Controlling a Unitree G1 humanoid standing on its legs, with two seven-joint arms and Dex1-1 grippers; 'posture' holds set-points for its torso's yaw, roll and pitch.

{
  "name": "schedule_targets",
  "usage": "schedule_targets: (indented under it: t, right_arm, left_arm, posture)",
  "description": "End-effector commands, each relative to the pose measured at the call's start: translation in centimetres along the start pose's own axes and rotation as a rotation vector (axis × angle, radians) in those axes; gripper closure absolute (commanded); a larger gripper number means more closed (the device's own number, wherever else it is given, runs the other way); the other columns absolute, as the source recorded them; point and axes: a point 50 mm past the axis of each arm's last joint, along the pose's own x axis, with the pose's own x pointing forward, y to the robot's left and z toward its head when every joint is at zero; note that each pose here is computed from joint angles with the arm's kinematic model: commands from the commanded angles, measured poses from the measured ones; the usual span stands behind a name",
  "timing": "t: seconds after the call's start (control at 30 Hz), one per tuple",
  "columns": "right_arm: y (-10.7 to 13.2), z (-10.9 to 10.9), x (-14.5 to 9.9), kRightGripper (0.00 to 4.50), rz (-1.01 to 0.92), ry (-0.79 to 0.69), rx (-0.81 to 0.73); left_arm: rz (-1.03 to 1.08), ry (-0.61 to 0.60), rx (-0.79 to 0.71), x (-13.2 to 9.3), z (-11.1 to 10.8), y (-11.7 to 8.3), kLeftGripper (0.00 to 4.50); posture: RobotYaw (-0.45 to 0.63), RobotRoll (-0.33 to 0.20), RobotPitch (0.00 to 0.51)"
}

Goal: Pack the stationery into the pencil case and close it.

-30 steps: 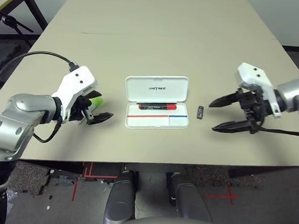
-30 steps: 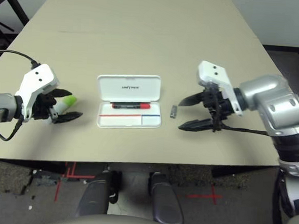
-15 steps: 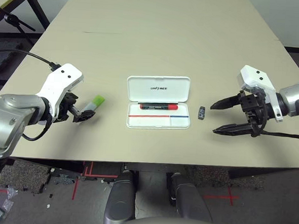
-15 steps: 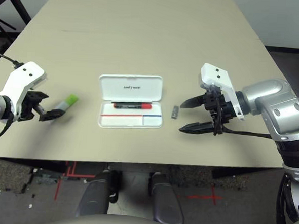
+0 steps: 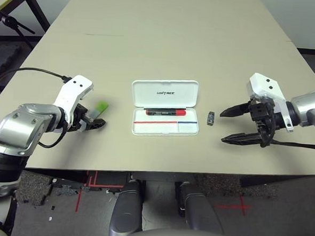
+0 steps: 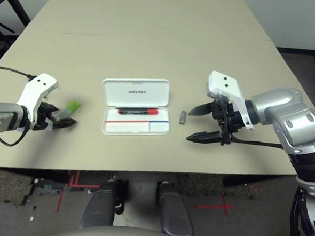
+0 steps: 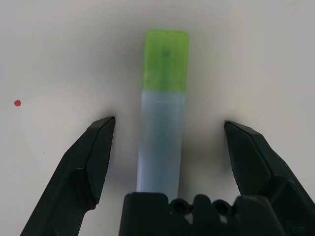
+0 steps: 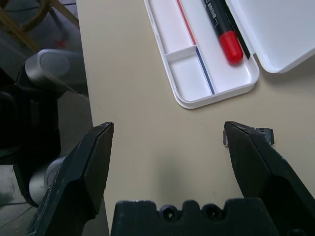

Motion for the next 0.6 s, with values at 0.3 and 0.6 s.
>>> schedule_targets:
  t: [0.3,0.6]
  right_arm:
    - [0.5,0.0,-0.4,0.0,-0.018,0.001,-0.002]
    - [0.2,-0.1,-0.2,0.0,-0.017,-0.001,0.003]
  left_arm:
    - [-0.001,0.029,0.028,0.5,-0.4,0.1,3.32]
    - [-0.085,-0.09,0.296,-2.4,1.8,0.2,3.43]
  posture:
    - [-0.07,0.0,0.163]
    - [-0.05,0.0,0.164]
